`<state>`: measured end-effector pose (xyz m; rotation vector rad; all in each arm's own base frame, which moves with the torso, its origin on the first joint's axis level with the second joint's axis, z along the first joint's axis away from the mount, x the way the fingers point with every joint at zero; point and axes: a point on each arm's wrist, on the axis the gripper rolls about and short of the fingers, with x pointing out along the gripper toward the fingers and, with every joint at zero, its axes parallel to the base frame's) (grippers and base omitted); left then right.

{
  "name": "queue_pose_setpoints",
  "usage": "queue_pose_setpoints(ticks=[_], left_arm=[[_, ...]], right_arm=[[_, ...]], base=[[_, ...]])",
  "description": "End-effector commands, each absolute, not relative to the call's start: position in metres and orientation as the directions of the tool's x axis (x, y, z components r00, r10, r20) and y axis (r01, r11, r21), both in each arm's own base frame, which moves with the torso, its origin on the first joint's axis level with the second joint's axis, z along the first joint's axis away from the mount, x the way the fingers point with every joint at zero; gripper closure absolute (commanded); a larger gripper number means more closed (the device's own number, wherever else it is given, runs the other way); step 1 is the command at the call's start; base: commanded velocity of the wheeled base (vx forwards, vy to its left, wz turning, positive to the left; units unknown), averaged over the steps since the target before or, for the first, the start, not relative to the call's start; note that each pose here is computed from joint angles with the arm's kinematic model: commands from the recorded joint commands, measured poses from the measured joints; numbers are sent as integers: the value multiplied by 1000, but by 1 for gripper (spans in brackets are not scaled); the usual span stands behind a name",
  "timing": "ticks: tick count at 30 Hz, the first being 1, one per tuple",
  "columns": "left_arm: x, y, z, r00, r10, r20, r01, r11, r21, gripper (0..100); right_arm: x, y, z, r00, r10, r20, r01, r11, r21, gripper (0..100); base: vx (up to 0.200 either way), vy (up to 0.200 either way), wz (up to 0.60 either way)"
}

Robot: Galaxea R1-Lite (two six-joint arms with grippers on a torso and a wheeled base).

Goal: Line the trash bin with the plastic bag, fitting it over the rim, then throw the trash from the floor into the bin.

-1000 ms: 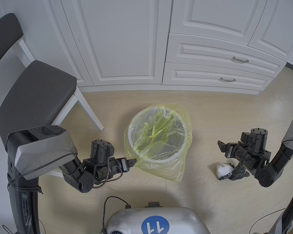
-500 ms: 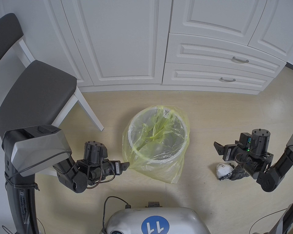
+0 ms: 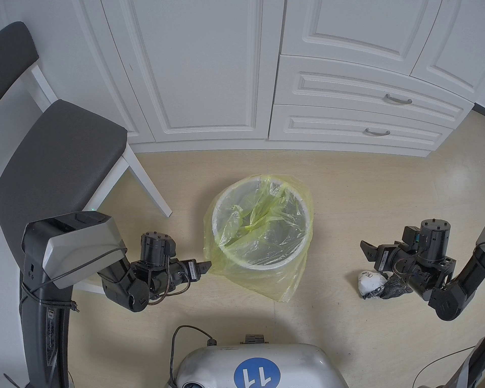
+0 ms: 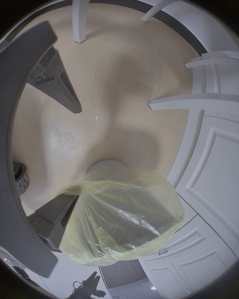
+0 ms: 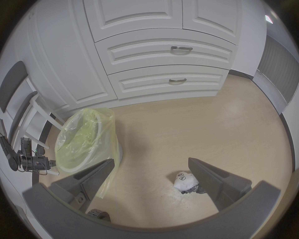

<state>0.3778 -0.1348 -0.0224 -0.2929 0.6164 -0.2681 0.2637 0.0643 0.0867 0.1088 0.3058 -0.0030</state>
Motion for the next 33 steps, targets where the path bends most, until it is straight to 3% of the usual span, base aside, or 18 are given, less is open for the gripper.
queue_pose_setpoints(ticks=[1, 9, 14, 23, 26, 33], left_arm=[[379, -133, -34, 775, -325, -542, 147, 927, -345, 0], [367, -129, -30, 784, -331, -525, 156, 924, -349, 0], [333, -121, -1, 800, -381, -464, 219, 905, -365, 0], [298, -110, -3, 846, -397, -357, 261, 891, -371, 0], [295, -109, -4, 852, -388, -352, 269, 901, -341, 0], [285, -97, -3, 868, -312, -385, 217, 938, -271, 0]], right_arm=[[261, 63, 91, 959, 8, -285, 25, 994, 110, 0], [257, 71, 104, 969, 42, -243, -12, 992, 122, 0], [273, 101, 113, 972, 138, -192, -112, 984, 141, 0], [323, 127, 87, 924, 279, -260, -230, 952, 203, 0], [335, 151, 81, 886, 364, -289, -302, 923, 237, 0], [357, 207, 77, 840, 445, -311, -384, 892, 239, 0]], base=[[0, 0, 0], [0, 0, 0], [0, 0, 0], [0, 0, 0], [0, 0, 0], [0, 0, 0]])
